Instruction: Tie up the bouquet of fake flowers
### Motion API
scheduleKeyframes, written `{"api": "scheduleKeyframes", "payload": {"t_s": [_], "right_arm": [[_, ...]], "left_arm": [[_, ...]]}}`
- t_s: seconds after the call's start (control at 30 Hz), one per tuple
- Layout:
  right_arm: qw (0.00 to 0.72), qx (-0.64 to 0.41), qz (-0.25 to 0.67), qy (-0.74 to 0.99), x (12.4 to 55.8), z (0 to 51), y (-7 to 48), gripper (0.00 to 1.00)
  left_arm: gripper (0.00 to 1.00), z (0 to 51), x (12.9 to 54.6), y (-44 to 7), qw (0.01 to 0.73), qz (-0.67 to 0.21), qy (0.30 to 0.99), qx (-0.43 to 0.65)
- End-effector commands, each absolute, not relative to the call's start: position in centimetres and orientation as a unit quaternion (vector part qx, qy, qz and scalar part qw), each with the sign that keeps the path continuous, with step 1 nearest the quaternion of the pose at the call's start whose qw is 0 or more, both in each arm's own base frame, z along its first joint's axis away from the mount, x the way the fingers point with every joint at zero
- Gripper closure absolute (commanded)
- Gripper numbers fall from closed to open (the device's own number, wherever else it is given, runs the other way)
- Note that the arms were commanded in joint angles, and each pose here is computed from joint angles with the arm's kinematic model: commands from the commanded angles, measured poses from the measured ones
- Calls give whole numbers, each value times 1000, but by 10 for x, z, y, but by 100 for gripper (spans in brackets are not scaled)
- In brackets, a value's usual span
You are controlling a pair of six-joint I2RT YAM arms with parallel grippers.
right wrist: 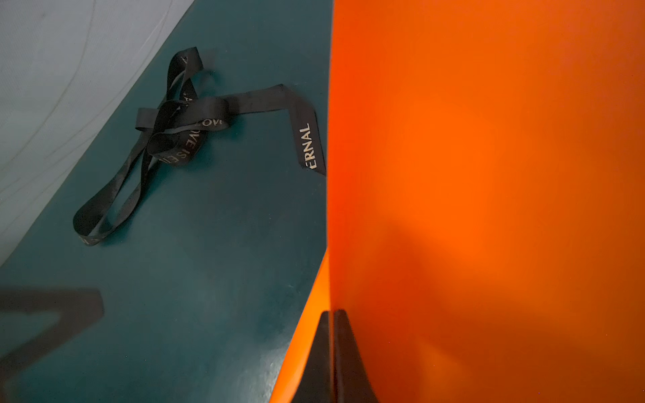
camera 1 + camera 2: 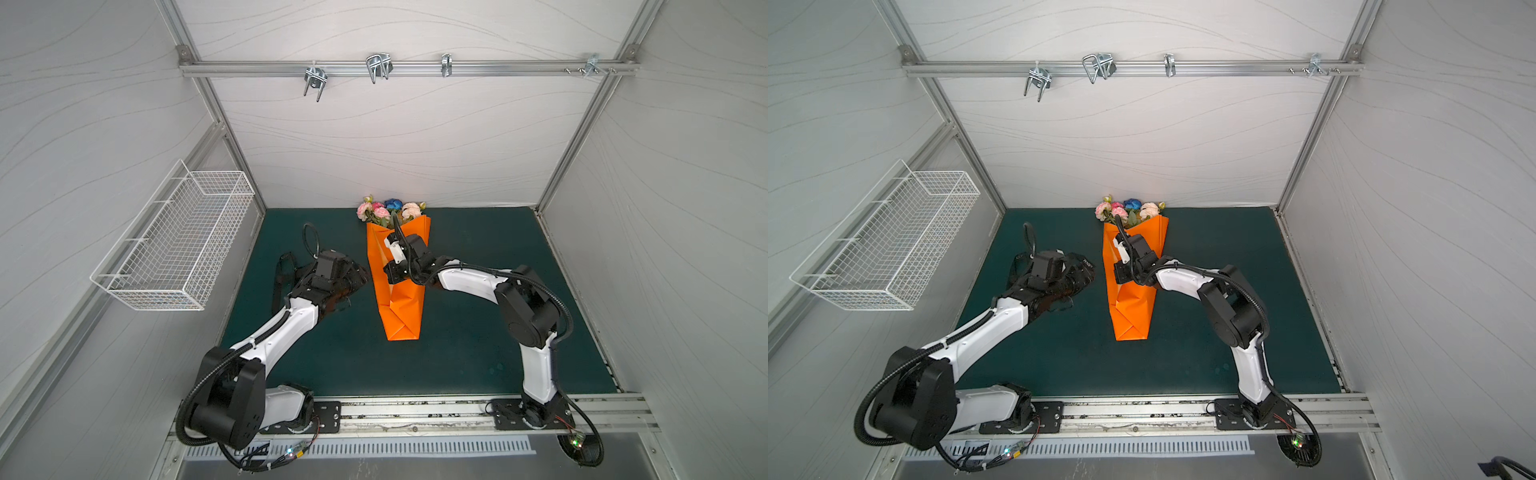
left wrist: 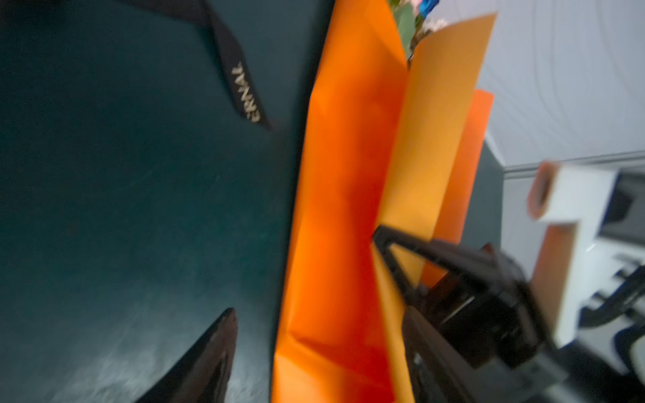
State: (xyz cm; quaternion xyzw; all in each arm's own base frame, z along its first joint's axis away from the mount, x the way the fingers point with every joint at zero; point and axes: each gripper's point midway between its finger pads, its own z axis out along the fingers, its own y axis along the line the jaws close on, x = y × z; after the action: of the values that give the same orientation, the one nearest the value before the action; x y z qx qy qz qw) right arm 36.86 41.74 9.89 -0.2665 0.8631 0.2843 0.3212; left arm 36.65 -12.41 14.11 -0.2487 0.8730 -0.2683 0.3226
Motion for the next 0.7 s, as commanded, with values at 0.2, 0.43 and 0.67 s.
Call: {"api": "scheduleKeyframes", "payload": {"t_s": [0.2, 0.43, 0.67], "right_arm": [[336, -279, 251, 864, 379, 90, 423, 100], [344, -276, 245, 864, 384, 91, 425, 100], [342, -277, 248, 863, 385, 90, 427, 100]], "left_arm": [[24, 193, 465, -145, 388, -284, 856, -192], [27, 173, 489, -150, 363, -263, 874, -186], [37, 163, 504, -155, 351, -267, 879, -180]]}}
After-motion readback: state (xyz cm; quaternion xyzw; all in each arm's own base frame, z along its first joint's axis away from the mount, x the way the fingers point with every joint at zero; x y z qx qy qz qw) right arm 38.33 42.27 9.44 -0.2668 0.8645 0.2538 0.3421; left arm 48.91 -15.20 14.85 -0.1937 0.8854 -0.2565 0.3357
